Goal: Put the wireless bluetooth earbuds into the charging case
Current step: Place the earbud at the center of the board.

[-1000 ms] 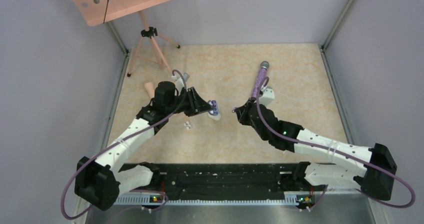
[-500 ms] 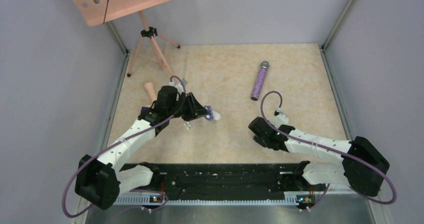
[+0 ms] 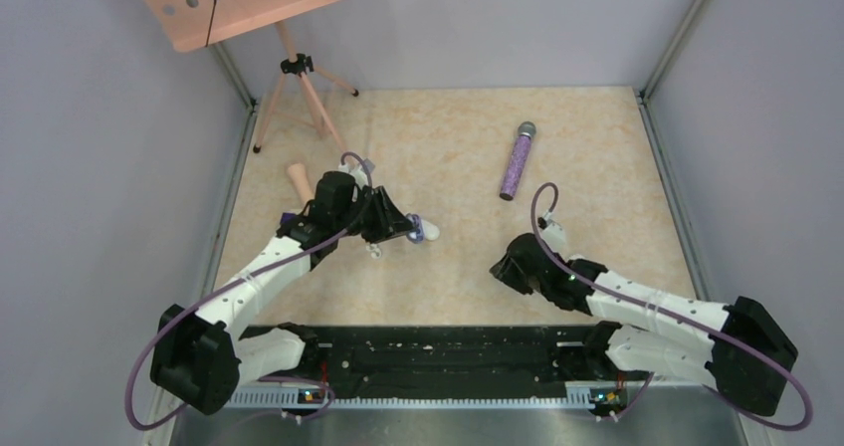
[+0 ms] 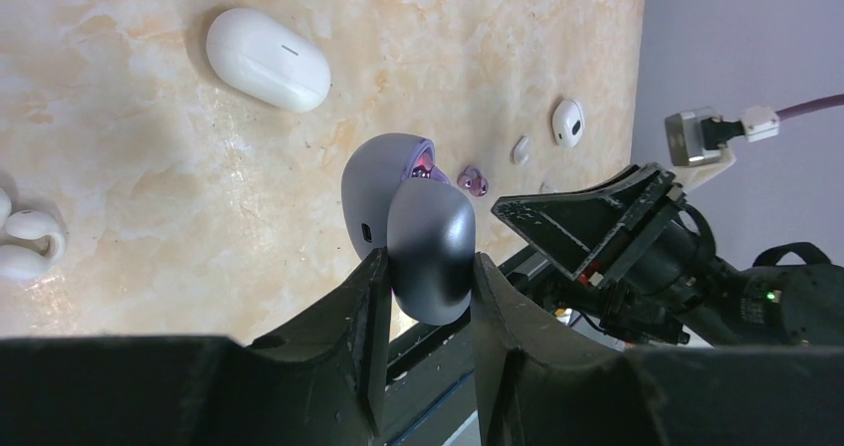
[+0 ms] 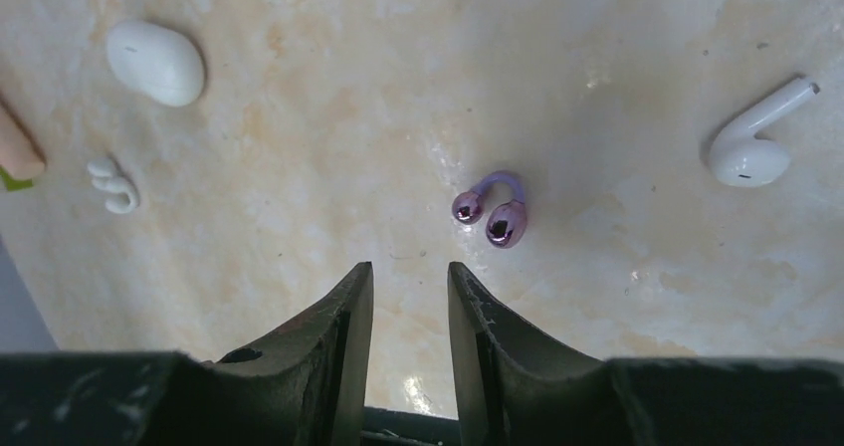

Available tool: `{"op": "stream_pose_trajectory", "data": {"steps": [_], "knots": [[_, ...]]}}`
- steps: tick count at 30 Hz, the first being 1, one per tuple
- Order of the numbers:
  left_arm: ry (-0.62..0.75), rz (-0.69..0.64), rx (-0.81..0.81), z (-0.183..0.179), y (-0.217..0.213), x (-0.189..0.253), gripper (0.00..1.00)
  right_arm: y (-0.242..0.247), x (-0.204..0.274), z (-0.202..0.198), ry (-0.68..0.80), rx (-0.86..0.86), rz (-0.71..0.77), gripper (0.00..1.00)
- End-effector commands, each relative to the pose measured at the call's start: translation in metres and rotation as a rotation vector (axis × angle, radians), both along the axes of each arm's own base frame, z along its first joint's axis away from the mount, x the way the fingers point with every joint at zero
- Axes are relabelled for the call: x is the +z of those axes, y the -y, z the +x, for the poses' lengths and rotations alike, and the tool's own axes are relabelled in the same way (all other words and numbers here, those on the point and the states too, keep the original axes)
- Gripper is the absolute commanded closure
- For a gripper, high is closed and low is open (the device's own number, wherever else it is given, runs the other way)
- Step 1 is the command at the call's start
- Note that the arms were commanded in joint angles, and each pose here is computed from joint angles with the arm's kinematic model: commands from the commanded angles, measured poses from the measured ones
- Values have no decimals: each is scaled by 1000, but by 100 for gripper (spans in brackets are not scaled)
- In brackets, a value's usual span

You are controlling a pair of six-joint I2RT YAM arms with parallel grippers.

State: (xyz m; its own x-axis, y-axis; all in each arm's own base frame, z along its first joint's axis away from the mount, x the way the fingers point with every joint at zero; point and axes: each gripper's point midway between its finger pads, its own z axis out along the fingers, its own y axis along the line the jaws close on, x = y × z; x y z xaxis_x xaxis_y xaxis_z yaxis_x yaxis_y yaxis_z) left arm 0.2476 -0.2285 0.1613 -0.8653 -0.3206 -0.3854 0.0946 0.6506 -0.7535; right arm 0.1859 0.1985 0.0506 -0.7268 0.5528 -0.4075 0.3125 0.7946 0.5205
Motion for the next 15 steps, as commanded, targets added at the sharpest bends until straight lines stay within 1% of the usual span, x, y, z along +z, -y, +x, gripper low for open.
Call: {"op": "stream_pose_trajectory", "data": {"steps": [1,3,6,9,12,15], "knots": [[32,-5,-17,2,2,4,100,0,32,8,127,144,-44,68],[31,-4,-18,2,3,2,100,11,33,12,136,175,-92,69],[25,-5,-20,3,4,1,100,30,18,20,85,198,-151,71],[23,-11,-25,4,5,2,100,37,6,22,41,228,-190,71],[25,-8,-26,4,5,2,100,26,0,19,19,285,-164,71],[23,-4,-23,4,5,1,100,14,-2,16,23,314,-100,71]]}}
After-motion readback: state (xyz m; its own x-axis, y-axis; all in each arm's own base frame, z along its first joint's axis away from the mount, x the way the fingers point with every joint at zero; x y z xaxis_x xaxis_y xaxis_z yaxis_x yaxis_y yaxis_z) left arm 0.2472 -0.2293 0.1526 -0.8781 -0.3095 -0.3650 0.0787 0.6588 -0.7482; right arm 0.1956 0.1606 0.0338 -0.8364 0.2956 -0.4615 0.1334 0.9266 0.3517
